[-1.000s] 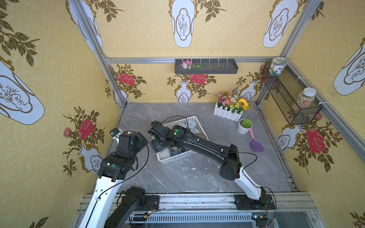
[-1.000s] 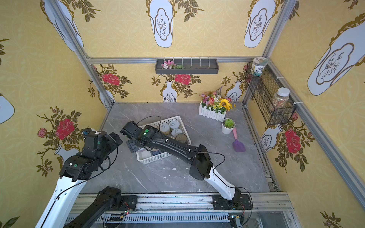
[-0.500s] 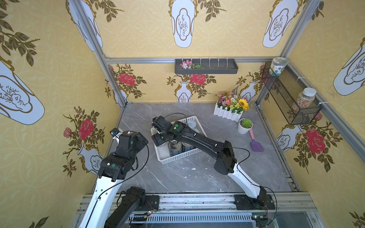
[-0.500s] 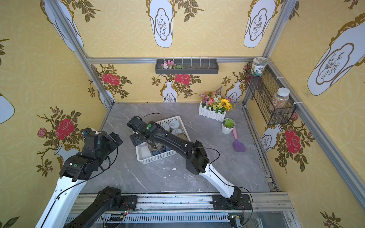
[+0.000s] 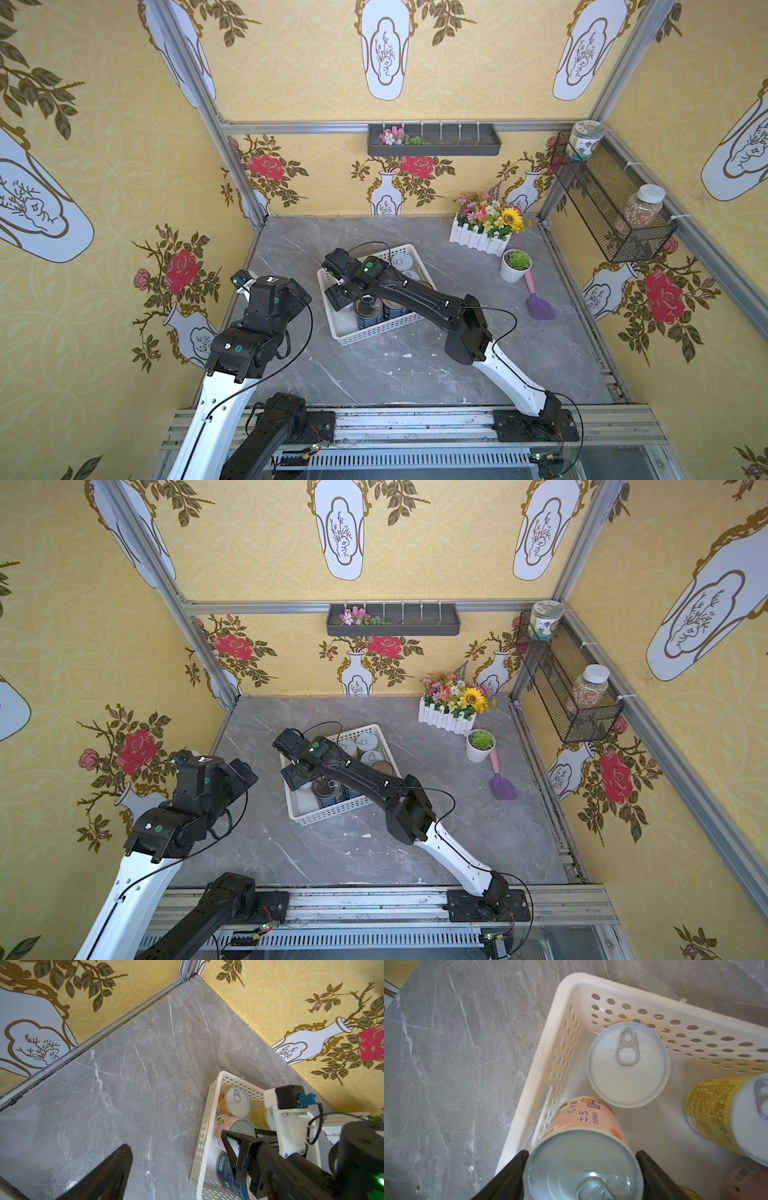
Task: Put the canned food in the basket
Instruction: Place the canned food in the basket, then reset both arms
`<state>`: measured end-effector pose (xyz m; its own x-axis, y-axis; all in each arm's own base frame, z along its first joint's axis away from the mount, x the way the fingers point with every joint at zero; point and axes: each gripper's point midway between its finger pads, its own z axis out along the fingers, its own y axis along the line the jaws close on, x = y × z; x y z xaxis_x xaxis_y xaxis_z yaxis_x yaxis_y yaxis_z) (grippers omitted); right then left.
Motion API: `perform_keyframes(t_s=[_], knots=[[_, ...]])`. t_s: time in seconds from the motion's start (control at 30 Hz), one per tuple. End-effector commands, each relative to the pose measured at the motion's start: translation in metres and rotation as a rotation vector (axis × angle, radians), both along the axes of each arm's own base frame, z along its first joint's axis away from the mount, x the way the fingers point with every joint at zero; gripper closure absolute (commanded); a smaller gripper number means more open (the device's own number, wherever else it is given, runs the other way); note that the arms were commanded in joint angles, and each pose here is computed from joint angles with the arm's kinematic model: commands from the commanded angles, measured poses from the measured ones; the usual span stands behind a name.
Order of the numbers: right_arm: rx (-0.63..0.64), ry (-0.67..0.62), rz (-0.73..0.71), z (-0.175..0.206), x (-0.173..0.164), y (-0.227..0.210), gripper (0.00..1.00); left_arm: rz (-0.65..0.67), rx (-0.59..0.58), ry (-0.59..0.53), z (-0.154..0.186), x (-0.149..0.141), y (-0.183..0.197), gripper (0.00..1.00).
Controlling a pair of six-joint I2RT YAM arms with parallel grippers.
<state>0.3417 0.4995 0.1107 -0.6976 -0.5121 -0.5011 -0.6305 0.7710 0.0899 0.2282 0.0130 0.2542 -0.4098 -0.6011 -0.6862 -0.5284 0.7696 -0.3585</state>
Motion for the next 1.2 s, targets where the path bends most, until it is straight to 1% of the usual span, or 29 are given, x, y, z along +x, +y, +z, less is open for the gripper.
perform_keyframes(t_s=[0.0,0.1,0.27,0.5,0.57,0.67,0.8,0.83,1.0,1.1,1.17], knots=[[-0.039,0.011,-0.007,-0.004,0.001,-0.011,0.21,-0.007,0.005,-0.006,0.0,0.002,-0.001,0.0],[-0.058,0.026,-0.011,-0.009,0.002,-0.016,0.2,-0.006,0.004,-0.009,0.001,0.002,0.0,0.0],[-0.071,0.036,-0.007,-0.013,0.001,-0.019,0.14,-0.007,0.005,-0.007,0.001,0.002,0.0,0.0],[-0.061,0.044,-0.005,-0.014,0.002,-0.017,0.14,-0.011,0.004,-0.006,0.0,0.002,-0.001,0.0],[-0.059,0.032,-0.009,-0.012,0.004,-0.017,0.13,-0.012,0.004,-0.004,0.0,0.003,-0.001,0.0],[-0.043,0.007,-0.012,0.001,0.007,-0.017,0.08,-0.014,0.003,-0.004,0.0,0.003,-0.002,0.0],[0.008,-0.05,-0.006,0.038,0.008,-0.016,0.01,-0.015,0.006,-0.006,0.0,0.003,-0.001,0.0],[0.025,-0.07,-0.005,0.05,0.008,-0.016,0.03,-0.015,0.006,-0.008,0.001,0.002,-0.001,0.0],[0.083,-0.203,-0.021,0.117,0.006,-0.027,0.03,-0.018,0.008,-0.015,0.002,0.003,-0.001,0.0],[0.107,-0.303,-0.054,0.159,0.002,-0.045,0.03,-0.015,0.005,-0.019,0.002,0.003,0.0,0.0],[0.127,-0.392,-0.082,0.188,-0.004,-0.063,0.03,-0.03,-0.004,-0.028,0.002,0.005,-0.003,0.0]])
